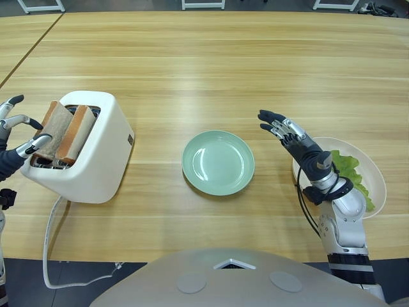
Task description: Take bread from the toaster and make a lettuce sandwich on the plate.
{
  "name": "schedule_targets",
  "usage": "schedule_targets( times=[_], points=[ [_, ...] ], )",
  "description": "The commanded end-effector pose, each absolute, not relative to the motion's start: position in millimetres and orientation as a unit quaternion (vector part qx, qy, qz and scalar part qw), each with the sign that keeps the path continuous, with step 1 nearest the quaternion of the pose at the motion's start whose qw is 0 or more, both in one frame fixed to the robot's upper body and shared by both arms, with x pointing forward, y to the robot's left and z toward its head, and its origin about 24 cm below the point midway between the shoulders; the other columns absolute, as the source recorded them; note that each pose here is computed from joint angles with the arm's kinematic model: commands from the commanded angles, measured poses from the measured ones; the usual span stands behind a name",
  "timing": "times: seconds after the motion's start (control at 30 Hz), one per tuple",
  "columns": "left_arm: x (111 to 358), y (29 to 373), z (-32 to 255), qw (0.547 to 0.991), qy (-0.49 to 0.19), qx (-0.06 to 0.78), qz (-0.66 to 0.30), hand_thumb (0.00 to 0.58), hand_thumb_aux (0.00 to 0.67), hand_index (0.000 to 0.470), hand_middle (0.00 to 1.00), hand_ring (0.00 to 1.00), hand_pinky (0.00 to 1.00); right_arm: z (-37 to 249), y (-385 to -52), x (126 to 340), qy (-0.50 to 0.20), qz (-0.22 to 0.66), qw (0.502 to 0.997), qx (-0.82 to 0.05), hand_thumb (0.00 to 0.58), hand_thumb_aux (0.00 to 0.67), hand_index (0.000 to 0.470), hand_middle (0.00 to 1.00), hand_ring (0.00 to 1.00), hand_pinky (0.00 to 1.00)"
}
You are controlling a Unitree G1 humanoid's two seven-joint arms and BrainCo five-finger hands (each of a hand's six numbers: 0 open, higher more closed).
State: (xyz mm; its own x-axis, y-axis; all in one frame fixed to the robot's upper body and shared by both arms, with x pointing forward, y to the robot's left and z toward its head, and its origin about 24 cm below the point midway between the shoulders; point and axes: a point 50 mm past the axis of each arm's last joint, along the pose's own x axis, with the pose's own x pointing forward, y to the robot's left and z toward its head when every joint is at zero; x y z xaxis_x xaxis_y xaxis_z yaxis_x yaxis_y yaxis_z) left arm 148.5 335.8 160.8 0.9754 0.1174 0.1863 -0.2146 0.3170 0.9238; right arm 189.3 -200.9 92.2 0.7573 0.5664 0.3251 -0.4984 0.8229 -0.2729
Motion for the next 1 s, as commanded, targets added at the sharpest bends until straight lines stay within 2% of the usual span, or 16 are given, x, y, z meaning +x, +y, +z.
schedule_targets(
  times=[0.03, 0.27, 0.67, 0.8, 0.83, 0.87, 0.93, 1.0],
  points=[
    [147, 336, 166, 0.805, -0.054, 0.58, 0.114, 0.0, 0.0, 0.0, 0.0, 0.0, 0.0, 93, -202, 188, -0.198, 0.287, 0.933, -0.088, 0.0, 0.0, 0.0, 0.0, 0.0, 0.0],
    [147, 336, 168, 0.802, -0.06, 0.583, 0.116, 0.0, 0.0, 0.0, 0.0, 0.0, 0.0, 93, -202, 188, -0.198, 0.287, 0.933, -0.088, 0.0, 0.0, 0.0, 0.0, 0.0, 0.0],
    [150, 334, 145, 0.81, 0.003, 0.581, 0.074, 0.0, 0.0, 0.0, 0.0, 0.0, 0.0, 94, -202, 187, -0.199, 0.286, 0.933, -0.089, 0.0, 0.0, 0.0, 0.0, 0.0, 0.0],
    [149, 335, 139, 0.811, 0.022, 0.581, 0.067, 0.04, 0.024, 0.017, 0.0, 0.0, 0.0, 94, -202, 187, -0.199, 0.286, 0.933, -0.09, 0.0, 0.0, 0.0, 0.0, 0.0, 0.0],
    [149, 335, 139, 0.811, 0.024, 0.581, 0.067, 0.075, 0.045, 0.031, 0.0, 0.0, 0.0, 94, -202, 187, -0.199, 0.286, 0.933, -0.09, 0.0, 0.0, 0.0, 0.0, 0.0, 0.0],
    [149, 336, 140, 0.811, 0.024, 0.581, 0.068, 0.062, 0.037, 0.026, 0.0, 0.0, 0.0, 94, -202, 187, -0.199, 0.286, 0.933, -0.09, 0.0, 0.0, 0.0, 0.0, 0.0, 0.0],
    [149, 337, 142, 0.81, 0.024, 0.581, 0.073, 0.104, 0.063, 0.044, 0.0, 0.0, 0.0, 95, -202, 187, -0.199, 0.285, 0.933, -0.09, 0.0, 0.0, 0.0, 0.0, 0.0, 0.0],
    [150, 338, 143, 0.81, 0.023, 0.581, 0.075, 0.116, 0.071, 0.05, 0.0, 0.0, 0.0, 95, -203, 186, -0.199, 0.284, 0.934, -0.091, 0.0, 0.0, 0.0, 0.0, 0.0, 0.0]
  ],
)
